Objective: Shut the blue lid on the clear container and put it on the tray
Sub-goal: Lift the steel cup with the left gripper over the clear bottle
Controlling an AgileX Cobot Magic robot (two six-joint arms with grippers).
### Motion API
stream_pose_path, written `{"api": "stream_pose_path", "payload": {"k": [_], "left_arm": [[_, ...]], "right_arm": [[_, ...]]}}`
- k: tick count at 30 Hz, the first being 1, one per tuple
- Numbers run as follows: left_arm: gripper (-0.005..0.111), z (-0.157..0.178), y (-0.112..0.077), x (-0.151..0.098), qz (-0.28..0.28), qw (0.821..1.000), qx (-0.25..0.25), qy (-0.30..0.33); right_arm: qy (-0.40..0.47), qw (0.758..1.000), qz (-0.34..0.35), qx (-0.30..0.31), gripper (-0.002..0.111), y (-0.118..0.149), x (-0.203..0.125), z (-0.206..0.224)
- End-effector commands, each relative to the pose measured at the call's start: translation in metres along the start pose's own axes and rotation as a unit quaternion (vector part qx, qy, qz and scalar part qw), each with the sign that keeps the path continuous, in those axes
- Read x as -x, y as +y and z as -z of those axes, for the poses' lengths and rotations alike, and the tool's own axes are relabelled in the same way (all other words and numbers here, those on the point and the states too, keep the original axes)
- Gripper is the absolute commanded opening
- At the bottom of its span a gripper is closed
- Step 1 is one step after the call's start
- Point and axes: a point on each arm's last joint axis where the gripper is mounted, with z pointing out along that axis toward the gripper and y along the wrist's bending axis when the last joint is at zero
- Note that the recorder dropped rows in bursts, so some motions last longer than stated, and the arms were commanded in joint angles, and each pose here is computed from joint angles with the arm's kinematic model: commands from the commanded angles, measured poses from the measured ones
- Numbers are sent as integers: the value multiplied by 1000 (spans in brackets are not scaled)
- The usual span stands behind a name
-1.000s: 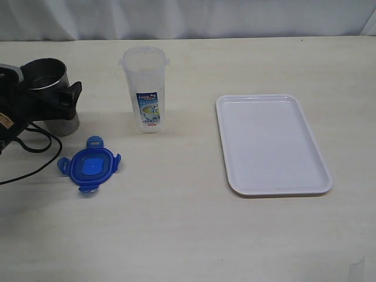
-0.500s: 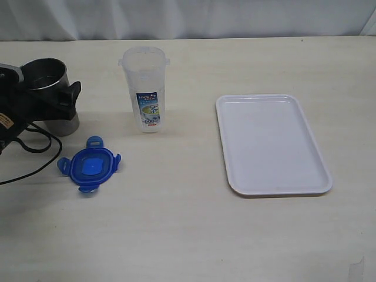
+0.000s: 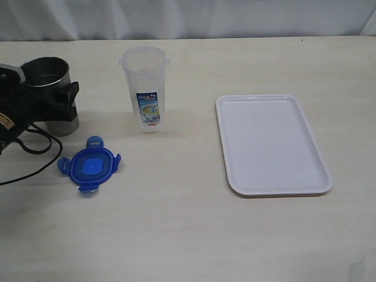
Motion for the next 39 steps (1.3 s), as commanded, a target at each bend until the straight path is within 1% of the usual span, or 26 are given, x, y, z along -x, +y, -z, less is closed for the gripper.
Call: {"api": "stream_pose_path", "payload": {"k": [1, 3, 7, 12, 18, 22, 32, 39], "left_arm": [[0, -2, -1, 2, 0, 1000, -9, -9], [0, -2, -1, 2, 1, 1000, -9, -9], [0, -6, 0, 8, 31, 999, -13, -22], [0, -15, -2, 23, 12, 998, -40, -50], [0, -26, 3, 44, 3, 995, -37, -91], [0, -39, 7, 61, 17, 992, -37, -123], [0, -72, 20, 94, 8, 994, -30, -109], [0, -88, 19, 118, 19, 992, -69, -108]], "right_arm": [[2, 1000, -3, -1, 7, 0, -1, 0], [2, 1000, -3, -1, 7, 0, -1, 0], [2, 1000, -3, -1, 7, 0, -1, 0], [2, 1000, -3, -1, 7, 0, -1, 0], [2, 1000, -3, -1, 7, 0, -1, 0], [2, 1000, -3, -1, 7, 0, -1, 0], [2, 1000, -3, -1, 7, 0, -1, 0], [2, 1000, -3, -1, 7, 0, -1, 0]]}}
